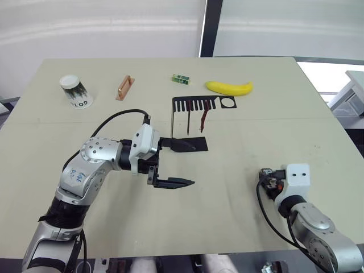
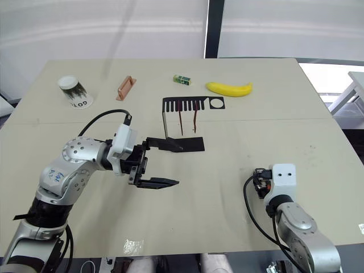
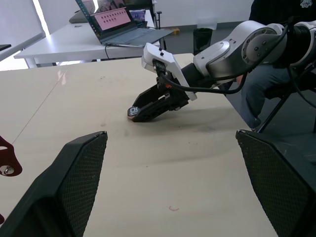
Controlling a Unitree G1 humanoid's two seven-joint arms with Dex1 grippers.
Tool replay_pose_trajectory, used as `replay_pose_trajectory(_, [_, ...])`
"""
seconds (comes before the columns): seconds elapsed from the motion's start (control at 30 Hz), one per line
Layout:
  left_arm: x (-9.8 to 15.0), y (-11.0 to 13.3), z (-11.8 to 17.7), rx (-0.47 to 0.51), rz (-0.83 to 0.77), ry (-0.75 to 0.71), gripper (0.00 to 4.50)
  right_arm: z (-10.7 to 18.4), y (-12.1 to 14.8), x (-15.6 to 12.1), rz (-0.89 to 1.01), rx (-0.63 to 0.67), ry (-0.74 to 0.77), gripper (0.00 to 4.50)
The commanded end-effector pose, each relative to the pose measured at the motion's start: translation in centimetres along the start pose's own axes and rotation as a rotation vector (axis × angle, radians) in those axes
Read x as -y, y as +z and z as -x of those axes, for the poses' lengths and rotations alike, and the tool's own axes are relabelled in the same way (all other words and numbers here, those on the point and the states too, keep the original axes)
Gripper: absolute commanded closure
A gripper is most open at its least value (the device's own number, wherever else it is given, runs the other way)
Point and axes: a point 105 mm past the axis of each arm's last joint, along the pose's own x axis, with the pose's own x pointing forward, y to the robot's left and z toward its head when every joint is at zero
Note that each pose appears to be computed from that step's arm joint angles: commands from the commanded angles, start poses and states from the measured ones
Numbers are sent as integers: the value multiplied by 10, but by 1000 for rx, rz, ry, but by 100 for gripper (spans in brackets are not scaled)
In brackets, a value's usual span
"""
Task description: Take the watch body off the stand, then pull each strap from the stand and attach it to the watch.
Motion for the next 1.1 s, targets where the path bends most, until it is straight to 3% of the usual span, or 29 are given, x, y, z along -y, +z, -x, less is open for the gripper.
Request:
replay_pose_trajectory(0.03, [-1,9,1,17,-37,7,0,2,6,1,12,21,8,284])
replay_pose_trajectory(0.33, [-2,8,2,23,-36,21,0,2,7,4,10,16,16,284])
replay_pose_trajectory(0.5, [-6,6,4,29,-20,40,0,7,9,9,29,16,16,42])
replay_pose_trajectory(0.53, [-8,3,7,28,3,67,0,12,11,10,52,18,21,10])
replay_pose_trajectory(0.73, [-7,-20,48,-3,159,269,0,66,39,6,88,82,214,10])
replay_pose_trajectory(0.9, [-7,-44,113,-60,268,557,0,104,41,64,115,16,219,10])
replay_pose_trajectory(0.97, [-15,-51,140,-80,280,682,0,118,47,75,163,27,288,10])
replay_pose_trajectory(1.1, [-16,-58,171,-176,247,769,0,132,42,105,191,-52,310,10])
